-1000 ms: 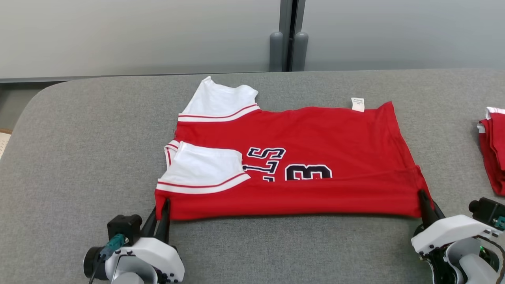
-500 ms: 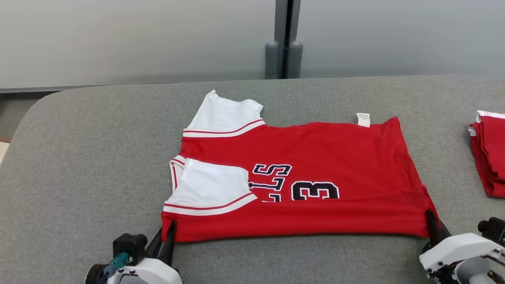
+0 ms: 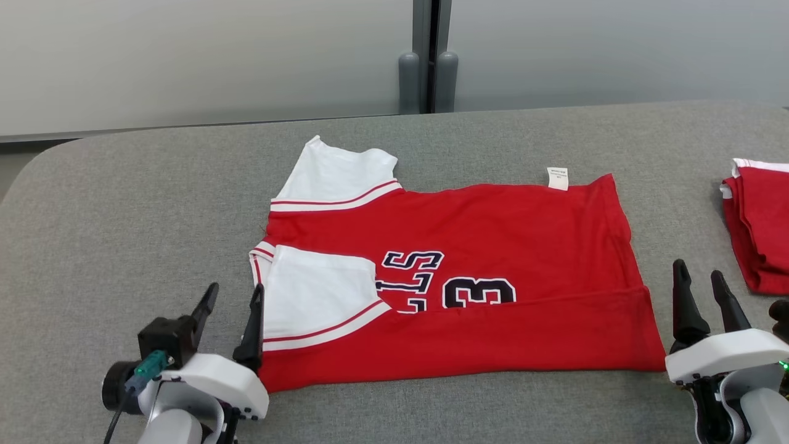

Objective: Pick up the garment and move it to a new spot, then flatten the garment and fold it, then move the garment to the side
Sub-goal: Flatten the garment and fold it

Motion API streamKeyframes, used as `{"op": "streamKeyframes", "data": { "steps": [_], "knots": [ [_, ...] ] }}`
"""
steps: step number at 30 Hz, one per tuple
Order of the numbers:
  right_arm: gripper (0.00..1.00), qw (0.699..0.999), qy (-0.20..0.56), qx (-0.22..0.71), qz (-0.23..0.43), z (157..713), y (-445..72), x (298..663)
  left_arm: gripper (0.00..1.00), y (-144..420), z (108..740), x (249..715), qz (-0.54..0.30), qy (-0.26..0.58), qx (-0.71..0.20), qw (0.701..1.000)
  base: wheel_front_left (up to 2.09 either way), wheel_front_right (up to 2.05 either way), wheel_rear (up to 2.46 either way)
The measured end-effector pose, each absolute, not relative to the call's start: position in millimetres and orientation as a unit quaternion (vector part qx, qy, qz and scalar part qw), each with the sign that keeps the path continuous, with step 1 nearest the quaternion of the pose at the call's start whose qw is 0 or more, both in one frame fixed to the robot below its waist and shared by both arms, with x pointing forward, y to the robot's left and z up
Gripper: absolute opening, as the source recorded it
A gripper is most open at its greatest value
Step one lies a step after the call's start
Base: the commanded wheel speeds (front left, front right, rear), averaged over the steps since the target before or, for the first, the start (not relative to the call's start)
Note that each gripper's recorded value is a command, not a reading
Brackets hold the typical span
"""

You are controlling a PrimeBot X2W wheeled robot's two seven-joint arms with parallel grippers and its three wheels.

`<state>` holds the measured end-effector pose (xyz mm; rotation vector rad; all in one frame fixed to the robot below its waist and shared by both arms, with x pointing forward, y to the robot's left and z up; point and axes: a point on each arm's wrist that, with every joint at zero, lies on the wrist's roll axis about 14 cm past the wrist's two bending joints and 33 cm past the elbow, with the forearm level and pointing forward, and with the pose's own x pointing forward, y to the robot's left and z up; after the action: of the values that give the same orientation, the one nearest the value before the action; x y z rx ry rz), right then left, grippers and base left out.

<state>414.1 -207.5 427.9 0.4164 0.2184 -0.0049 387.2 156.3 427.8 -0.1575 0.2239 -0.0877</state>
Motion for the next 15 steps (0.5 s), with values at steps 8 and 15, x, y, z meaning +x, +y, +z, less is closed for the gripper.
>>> {"op": "streamKeyframes", "data": {
  "steps": [8, 15],
  "knots": [
    [1.00, 0.987, 0.045, 0.156, 0.020, 459.8, -202.8, 443.3, 1.00, 158.7, 468.9, 451.0, -0.055, 0.058, -0.059, 0.995, 0.00, 0.00, 0.00],
    [1.00, 0.990, 0.041, 0.124, 0.049, 467.4, -184.0, 482.7, 1.00, 147.7, 467.8, 520.4, -0.120, 0.112, 0.013, 0.986, 0.00, 0.00, 0.00]
  ]
}}
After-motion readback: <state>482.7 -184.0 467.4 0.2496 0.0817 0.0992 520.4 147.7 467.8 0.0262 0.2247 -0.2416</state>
